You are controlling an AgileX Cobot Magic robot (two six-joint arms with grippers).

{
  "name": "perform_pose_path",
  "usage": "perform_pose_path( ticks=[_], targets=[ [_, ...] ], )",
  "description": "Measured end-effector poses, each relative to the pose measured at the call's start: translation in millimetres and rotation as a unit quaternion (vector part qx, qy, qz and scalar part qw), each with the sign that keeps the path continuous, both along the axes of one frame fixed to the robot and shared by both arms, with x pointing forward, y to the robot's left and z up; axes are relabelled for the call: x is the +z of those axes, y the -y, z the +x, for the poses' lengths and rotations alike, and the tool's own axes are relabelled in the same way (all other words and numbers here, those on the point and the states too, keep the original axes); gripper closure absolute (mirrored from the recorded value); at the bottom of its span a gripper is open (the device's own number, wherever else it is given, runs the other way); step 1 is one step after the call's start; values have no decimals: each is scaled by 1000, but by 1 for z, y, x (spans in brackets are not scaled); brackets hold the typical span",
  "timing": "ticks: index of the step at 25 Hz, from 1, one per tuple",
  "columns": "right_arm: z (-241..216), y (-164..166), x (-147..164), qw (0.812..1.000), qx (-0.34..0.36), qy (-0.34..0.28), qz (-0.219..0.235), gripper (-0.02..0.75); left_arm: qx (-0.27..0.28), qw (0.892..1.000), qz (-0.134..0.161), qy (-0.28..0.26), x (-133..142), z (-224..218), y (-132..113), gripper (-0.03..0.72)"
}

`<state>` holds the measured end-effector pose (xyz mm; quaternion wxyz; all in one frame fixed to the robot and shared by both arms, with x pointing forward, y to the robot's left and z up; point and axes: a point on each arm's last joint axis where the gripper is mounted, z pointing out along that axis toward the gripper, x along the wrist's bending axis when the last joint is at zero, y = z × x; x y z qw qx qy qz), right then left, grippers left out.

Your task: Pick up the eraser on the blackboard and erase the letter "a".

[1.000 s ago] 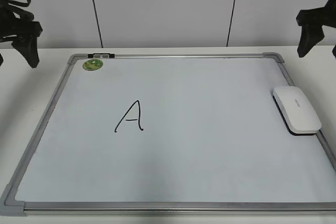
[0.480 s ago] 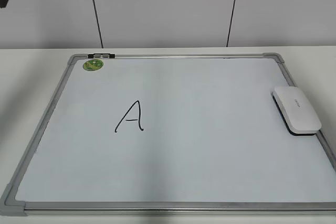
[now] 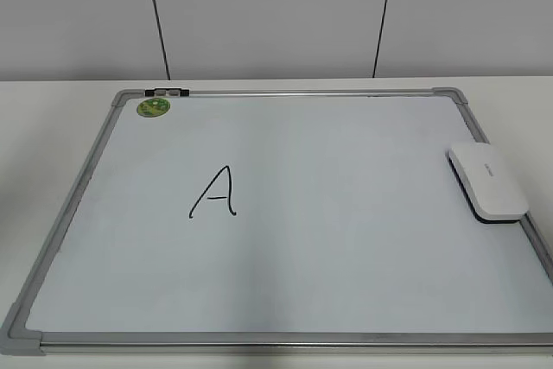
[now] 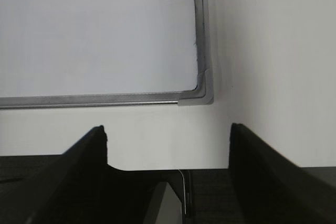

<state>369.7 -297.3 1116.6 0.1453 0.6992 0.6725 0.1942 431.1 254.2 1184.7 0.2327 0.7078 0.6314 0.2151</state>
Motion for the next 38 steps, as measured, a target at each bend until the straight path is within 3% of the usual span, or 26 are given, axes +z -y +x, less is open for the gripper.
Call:
perform_pose_path(
  ticks=[8, 17, 22, 32, 38],
  targets=[
    [-53, -6, -42, 1000, 0, 8, 18, 204, -3, 999, 2, 50, -44, -70, -23, 290],
    [-86, -10, -42, 997, 18, 70, 29, 204, -30, 990, 2, 134, -99, -139, -44, 299],
    [-93, -10, -41, 995, 36, 90, 17, 204, -37, 984, 2, 176, -110, -160, -51, 312],
    [-86, -6, -48, 993, 34, 114, -13, 205, -38, 984, 4, 176, -118, -163, -52, 319],
    [-81, -6, -74, 996, 33, 85, -5, 205, -38, 984, 4, 176, -118, -163, -52, 320]
  ],
)
